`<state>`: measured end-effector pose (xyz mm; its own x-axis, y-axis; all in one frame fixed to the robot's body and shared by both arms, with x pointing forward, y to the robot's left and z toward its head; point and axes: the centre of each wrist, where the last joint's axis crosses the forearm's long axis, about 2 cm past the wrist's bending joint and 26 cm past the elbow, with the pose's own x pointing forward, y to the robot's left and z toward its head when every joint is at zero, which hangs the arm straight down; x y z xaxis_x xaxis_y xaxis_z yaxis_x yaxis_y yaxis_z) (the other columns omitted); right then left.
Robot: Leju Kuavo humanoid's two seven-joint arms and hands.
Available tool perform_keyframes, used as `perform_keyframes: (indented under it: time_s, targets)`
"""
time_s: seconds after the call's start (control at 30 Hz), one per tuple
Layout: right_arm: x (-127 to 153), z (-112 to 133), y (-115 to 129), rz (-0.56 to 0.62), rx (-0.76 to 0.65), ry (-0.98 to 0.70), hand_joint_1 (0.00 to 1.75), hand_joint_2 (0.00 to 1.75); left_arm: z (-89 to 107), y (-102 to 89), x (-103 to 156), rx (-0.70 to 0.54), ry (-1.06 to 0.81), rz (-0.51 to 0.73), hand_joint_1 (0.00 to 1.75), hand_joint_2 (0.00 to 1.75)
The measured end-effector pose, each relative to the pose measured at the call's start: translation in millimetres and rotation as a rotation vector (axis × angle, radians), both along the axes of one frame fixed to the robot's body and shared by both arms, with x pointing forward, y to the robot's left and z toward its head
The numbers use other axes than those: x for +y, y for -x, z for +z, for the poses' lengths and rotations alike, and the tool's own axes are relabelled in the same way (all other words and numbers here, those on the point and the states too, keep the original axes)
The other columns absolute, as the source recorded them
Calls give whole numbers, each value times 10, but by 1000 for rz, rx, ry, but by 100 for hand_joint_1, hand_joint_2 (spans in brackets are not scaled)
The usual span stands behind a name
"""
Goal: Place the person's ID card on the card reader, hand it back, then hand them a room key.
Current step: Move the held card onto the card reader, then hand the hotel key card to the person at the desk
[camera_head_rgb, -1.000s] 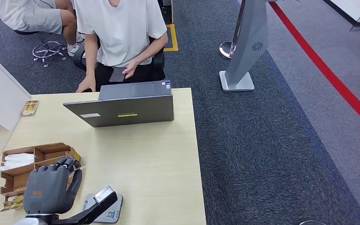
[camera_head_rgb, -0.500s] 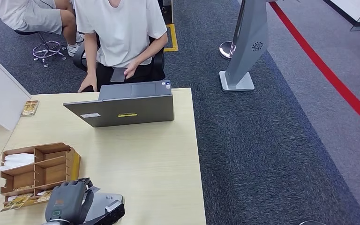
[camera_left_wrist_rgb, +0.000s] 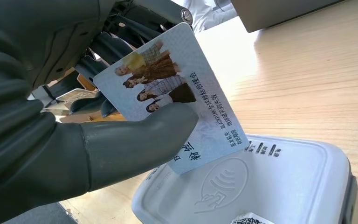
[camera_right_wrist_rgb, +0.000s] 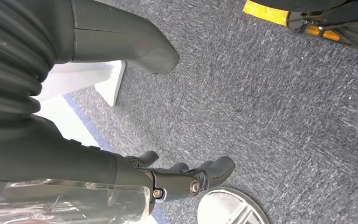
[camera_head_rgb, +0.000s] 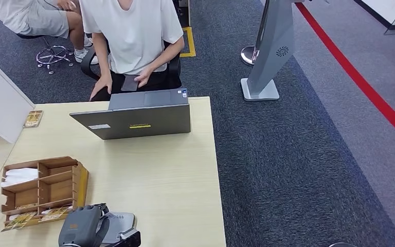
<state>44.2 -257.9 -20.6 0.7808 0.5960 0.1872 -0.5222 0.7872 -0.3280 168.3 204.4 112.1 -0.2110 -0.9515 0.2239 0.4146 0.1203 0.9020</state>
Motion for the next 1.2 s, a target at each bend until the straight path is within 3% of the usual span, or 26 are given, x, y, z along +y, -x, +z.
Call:
perform_keyframes:
  time_s: [0.2, 0.5, 0.57, 0.67, 0.83, 1.2]
  targets:
    - [-3, -5, 28, -41, 4, -6, 0, 175, 142, -70, 16, -96, -23, 55, 175, 175]
    - [108, 52, 154, -70, 31, -25, 0, 175, 1066, -456, 160, -600, -8, 230, 175, 175]
    - [130, 60, 159, -60, 31, -28, 0, 175, 1295, -583, 241, -670, -50, 284, 175, 175]
    - [140, 61, 159, -50, 29, -29, 0, 175, 1489, -732, 350, -732, -114, 332, 175, 175]
    - [140, 58, 159, -44, 29, -25, 0, 175, 1598, -848, 453, -782, -168, 361, 175, 175]
    - [146, 49, 144, -46, 30, -28, 0, 175, 1611, -932, 488, -774, -201, 369, 175, 175]
